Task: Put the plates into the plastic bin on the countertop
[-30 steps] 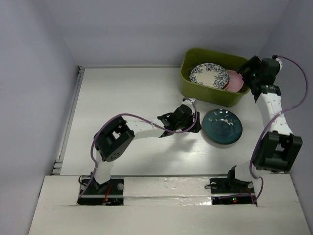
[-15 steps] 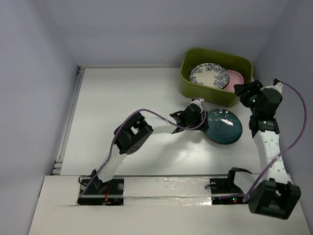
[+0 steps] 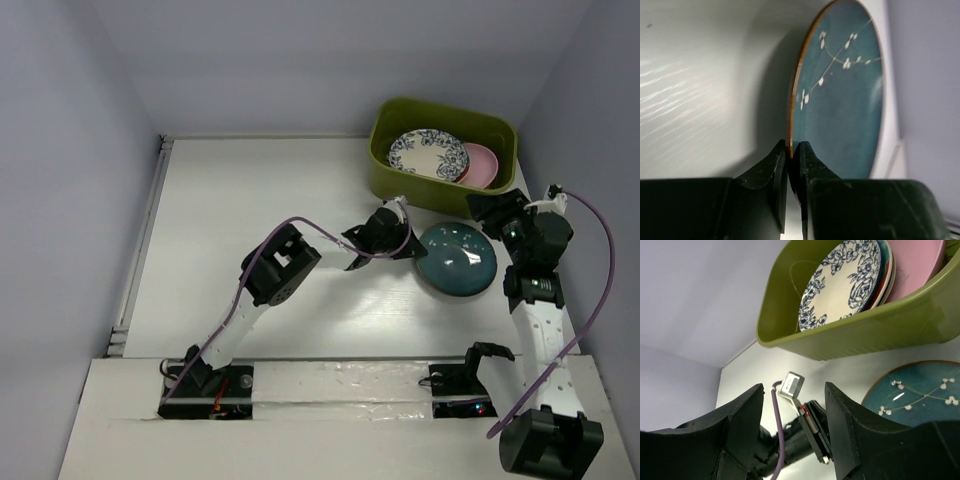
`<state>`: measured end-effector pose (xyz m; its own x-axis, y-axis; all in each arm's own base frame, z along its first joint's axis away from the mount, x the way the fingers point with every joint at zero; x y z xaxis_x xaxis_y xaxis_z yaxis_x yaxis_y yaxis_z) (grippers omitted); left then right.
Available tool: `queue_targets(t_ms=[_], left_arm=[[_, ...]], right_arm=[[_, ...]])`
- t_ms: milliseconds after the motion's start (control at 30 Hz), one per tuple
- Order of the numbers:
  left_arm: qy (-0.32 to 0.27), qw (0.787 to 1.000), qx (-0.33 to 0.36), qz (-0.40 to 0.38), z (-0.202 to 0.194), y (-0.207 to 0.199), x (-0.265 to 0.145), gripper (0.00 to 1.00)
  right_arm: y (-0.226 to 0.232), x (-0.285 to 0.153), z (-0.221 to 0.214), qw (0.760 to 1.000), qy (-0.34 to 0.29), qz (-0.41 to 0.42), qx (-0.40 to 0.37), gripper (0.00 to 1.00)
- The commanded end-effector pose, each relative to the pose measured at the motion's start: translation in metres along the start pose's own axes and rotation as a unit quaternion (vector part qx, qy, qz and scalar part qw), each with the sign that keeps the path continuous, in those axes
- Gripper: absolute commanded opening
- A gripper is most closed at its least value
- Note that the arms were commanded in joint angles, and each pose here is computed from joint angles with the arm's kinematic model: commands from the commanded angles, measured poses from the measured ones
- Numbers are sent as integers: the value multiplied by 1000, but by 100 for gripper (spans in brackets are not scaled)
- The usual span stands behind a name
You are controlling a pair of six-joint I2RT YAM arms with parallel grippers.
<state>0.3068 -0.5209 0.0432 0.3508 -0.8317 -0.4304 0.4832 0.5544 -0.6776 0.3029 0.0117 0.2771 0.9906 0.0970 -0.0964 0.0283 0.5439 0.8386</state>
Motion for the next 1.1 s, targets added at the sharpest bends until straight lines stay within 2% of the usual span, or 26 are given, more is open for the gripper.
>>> queue_targets(t_ms=[0,67,133,167,200,233,267,400,533,567,600,667,767,967,1067], left_arm=[[17,999,-24,-24,-18,9,-2,0],[12,999,-35,-35,-17,8,-17,0],[-14,997,-46,-55,-1,6,-42,0],[-23,997,-48,-62,5,3,-51,0],[-40,995,-45,-79,13,-3,-62,0],[-46,994,-55,-84,19,-3,-84,0],[-55,993,-59,-92,24,-5,-96,0],[-100,984,-73,-127,45,-11,-157,0],[-148,978,-63,-130,63,-13,-218,0],[-159,977,-63,-128,71,-8,-227,0],[-163,976,-61,-131,73,-10,-235,0],[-168,974,-54,-144,78,-16,-251,0],[-182,969,-53,-156,86,-19,-270,0],[-199,961,-36,-191,96,-38,-300,0],[-201,958,-30,-203,99,-46,-309,0]], right_arm=[[10,-13,-3,999,0,32,-28,58],[11,-22,-6,999,-3,36,-34,57],[13,-28,-7,998,-2,43,-44,57],[14,-30,-9,998,1,47,-47,54],[14,-34,-15,997,16,49,-50,45],[14,-35,-17,997,23,52,-51,31],[15,-36,-23,996,34,58,-53,0],[14,-39,-31,993,62,58,-80,0],[-3,-28,-45,992,90,21,-85,63],[-7,-25,-49,991,99,14,-85,82],[-9,-22,-55,990,108,14,-87,88],[-8,-16,-83,984,154,21,-88,94],[2,-12,-114,976,190,30,-98,97],[-18,-5,-133,974,207,13,-91,98],[-12,-6,-147,966,243,47,-77,95]])
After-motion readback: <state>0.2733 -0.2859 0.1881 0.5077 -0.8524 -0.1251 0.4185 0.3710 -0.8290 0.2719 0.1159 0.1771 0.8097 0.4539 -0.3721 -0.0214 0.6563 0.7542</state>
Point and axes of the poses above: each gripper's point midway between its finger pads, its own x axis out along the fingers, its own y axis along the line the jaws close on, z = x × y, the point moved 2 cm from there along -x, back along the fingers, and after that the axes turned 11 degrees about x, right-handed, at the moved point
